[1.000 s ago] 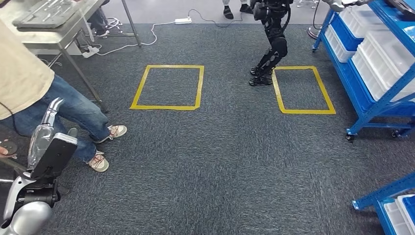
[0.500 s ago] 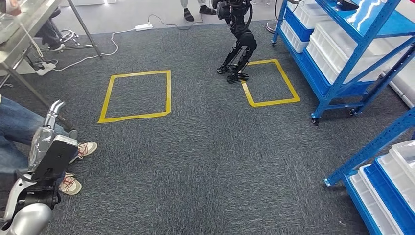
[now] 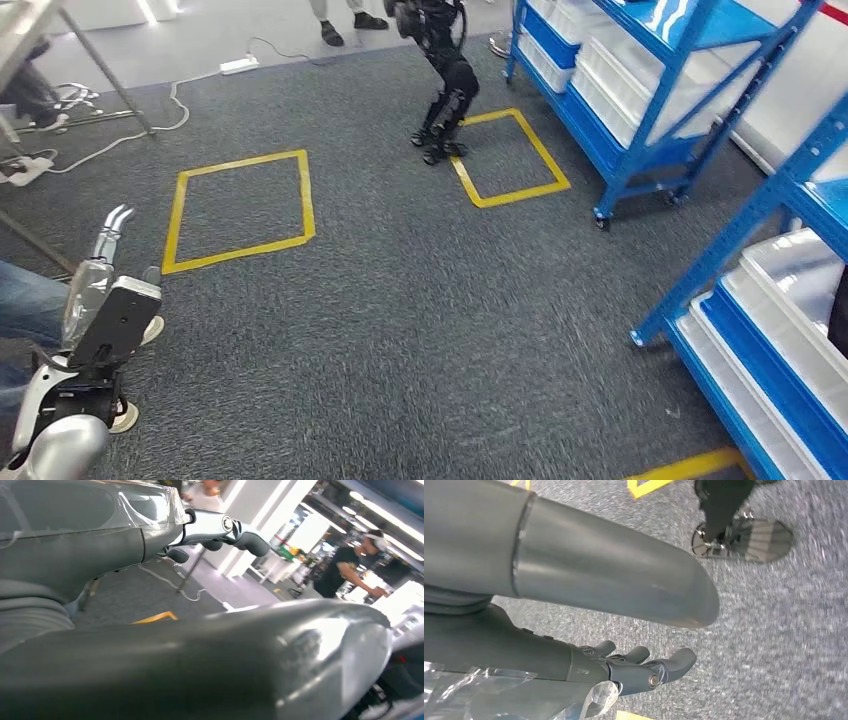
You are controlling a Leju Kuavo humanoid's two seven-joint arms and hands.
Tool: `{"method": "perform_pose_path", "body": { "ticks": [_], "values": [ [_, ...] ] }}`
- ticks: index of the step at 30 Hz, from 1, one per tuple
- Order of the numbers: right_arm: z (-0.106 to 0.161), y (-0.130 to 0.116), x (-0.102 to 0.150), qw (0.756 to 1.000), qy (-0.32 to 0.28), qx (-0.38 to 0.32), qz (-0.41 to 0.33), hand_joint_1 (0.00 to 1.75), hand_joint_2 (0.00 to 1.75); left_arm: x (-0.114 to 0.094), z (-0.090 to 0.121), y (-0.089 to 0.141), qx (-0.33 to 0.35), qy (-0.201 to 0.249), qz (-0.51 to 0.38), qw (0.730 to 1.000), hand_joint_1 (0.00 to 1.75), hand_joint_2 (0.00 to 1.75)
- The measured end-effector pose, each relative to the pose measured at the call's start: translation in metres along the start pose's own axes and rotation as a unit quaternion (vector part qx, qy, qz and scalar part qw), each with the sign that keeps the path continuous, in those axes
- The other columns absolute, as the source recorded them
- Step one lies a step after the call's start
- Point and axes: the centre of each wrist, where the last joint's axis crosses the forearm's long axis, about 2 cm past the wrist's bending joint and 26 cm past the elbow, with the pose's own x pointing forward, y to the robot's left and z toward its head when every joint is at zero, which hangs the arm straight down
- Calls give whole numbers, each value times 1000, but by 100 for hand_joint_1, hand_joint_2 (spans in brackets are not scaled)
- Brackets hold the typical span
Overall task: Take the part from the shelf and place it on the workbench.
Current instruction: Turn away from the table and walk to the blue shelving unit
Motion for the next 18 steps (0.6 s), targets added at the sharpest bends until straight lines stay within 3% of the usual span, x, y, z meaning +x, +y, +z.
{"method": "perform_pose_path", "body": {
  "ticks": [18],
  "values": [
    [0,1,-1,1000,1,0,-1,0,0,0,-1,1,1,1,1,1000,0,0]
  ]
}}
